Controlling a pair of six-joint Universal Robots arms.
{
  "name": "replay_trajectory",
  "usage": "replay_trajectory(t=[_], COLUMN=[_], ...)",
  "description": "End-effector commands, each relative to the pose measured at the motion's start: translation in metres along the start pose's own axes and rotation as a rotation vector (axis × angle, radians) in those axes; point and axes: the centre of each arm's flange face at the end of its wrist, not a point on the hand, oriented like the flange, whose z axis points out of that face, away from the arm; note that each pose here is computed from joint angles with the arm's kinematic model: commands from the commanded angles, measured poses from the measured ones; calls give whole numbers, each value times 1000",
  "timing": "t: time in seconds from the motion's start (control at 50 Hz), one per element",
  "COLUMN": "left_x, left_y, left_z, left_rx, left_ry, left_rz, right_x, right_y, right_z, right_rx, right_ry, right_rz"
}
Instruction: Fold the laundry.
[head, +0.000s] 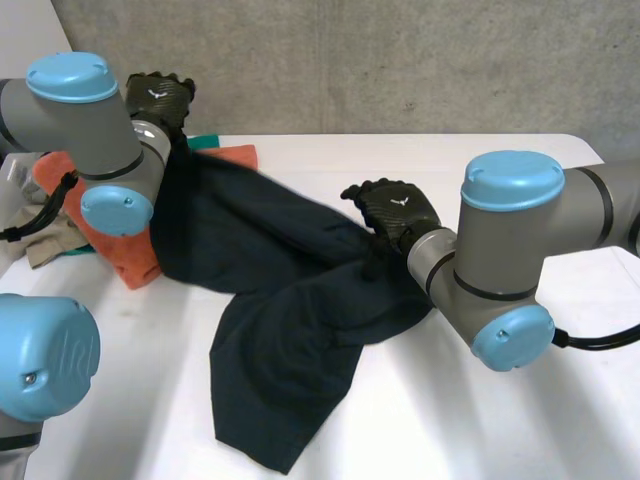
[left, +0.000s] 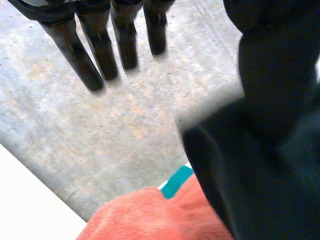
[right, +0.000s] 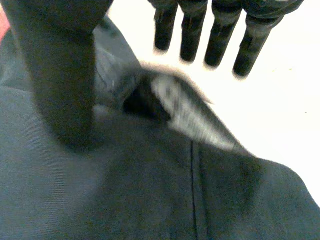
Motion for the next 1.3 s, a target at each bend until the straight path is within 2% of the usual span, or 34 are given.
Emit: replay_trajectory(t=[0.02,0.14,0.24,0.34,0.48,0.6,0.76,0.9,1.0,1.1,1.16,1.18,1.26,1.3], left_x=[4,-6,1,22,47,65,91,117,127,115,90,72,29,17], left_y=[-24,-59,-70,-56,-21,5,36,52,48,18,-28,-55,-117,-134], left_z=[-29,-85,-145,-216,-277,-291,-282,-277,-269,-261,-263,-265,-276,-282], left_rx=[-69,-132,-194,-306,-451,-530,-553,-529,-485,-414,-287,-210,-27,13], left_ry=[44,76,155,275,390,405,397,444,446,421,402,383,348,351], left_rz=[-9,-9,-23,-29,-44,-76,-50,14,39,-4,-57,-81,-128,-136], right_x=[12,35,49,60,54,51,57,63,66,74,80,85,98,101], right_y=[-29,-72,-78,-59,-12,22,54,49,28,1,-21,-35,-79,-96], right_z=[-17,-53,-71,-82,-84,-67,-36,-35,-45,-59,-74,-82,-105,-114], right_rx=[-89,-70,-61,-112,-204,-187,-91,-57,-45,-38,-54,-63,-41,-19], right_ry=[-2,-21,-57,-144,-276,-279,-165,-95,-71,-41,-24,-10,36,49], right_rz=[-133,-289,-439,-518,-459,-433,-437,-415,-357,-302,-290,-287,-284,-282])
